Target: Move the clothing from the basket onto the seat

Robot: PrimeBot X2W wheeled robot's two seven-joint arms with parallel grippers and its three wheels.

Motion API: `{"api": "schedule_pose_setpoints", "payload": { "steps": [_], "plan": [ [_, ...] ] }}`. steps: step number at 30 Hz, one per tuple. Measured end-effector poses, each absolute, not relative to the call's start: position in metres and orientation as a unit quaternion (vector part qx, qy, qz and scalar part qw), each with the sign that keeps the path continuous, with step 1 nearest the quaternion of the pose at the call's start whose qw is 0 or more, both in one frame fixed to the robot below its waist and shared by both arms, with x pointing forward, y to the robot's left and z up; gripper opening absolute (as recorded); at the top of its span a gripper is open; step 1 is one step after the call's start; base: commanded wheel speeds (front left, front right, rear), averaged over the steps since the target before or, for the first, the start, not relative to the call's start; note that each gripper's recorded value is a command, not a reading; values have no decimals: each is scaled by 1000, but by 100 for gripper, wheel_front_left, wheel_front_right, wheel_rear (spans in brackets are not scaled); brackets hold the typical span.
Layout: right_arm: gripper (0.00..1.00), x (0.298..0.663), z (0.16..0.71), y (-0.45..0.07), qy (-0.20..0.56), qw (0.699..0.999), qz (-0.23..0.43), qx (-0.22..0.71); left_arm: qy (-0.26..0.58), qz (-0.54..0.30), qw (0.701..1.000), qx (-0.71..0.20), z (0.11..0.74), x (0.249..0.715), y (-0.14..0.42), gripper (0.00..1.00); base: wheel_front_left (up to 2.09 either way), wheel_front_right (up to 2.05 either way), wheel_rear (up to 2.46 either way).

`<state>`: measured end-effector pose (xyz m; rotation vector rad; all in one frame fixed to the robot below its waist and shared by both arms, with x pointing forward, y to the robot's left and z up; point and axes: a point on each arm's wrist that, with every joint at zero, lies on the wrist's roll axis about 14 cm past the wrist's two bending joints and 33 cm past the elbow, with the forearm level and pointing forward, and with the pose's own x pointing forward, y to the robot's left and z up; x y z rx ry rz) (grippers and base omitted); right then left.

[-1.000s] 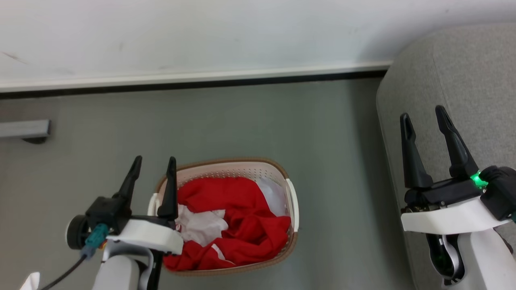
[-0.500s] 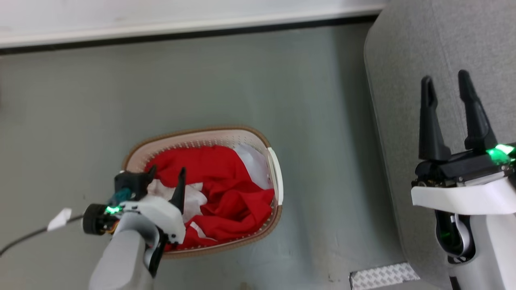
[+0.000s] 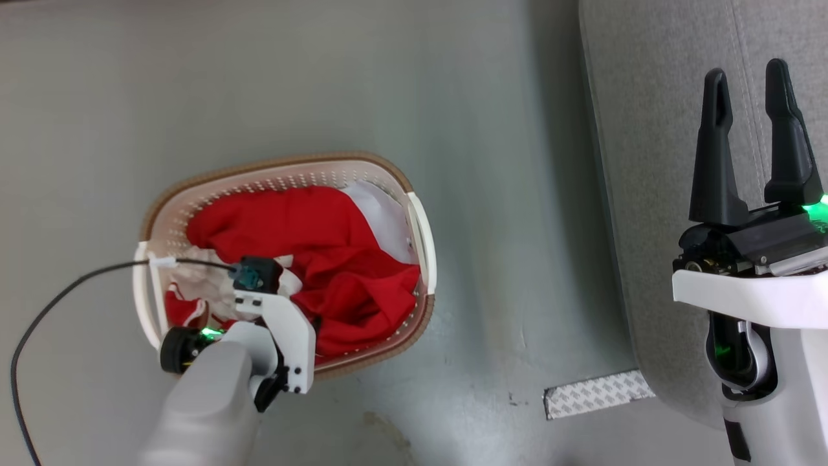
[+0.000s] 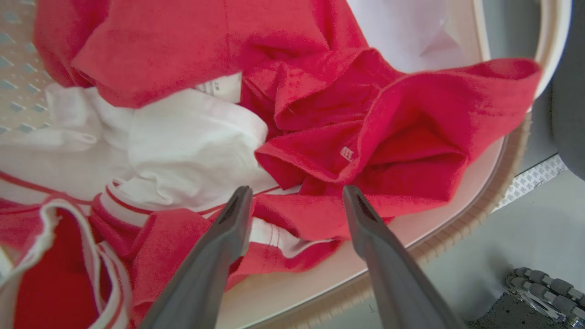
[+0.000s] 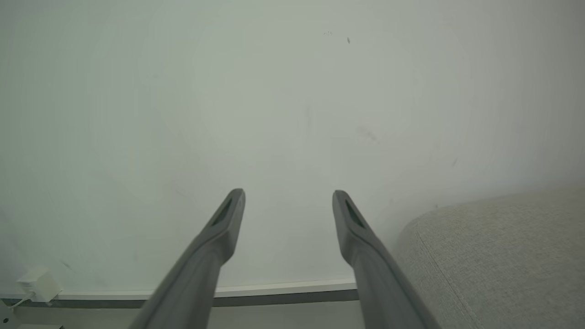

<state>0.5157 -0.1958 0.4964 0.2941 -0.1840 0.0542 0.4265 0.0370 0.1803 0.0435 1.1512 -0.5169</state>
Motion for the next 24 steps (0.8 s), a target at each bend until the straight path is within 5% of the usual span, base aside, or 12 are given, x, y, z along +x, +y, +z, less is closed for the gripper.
{"api": "schedule_pose_setpoints", "payload": {
  "steps": [21,22,23,24],
  "plan": [
    [100,524,459,-215,-59,990,2,132,693,-269,661,101,113,390,60,100,0,0,0],
    [100,524,459,-216,-59,990,2,131,694,-270,660,101,113,390,59,95,0,0,0],
    [100,524,459,-216,-60,990,2,131,695,-270,658,101,112,391,59,60,0,0,0],
    [100,525,459,-216,-60,990,2,130,697,-270,657,102,112,391,59,36,0,0,0]
  ]
}}
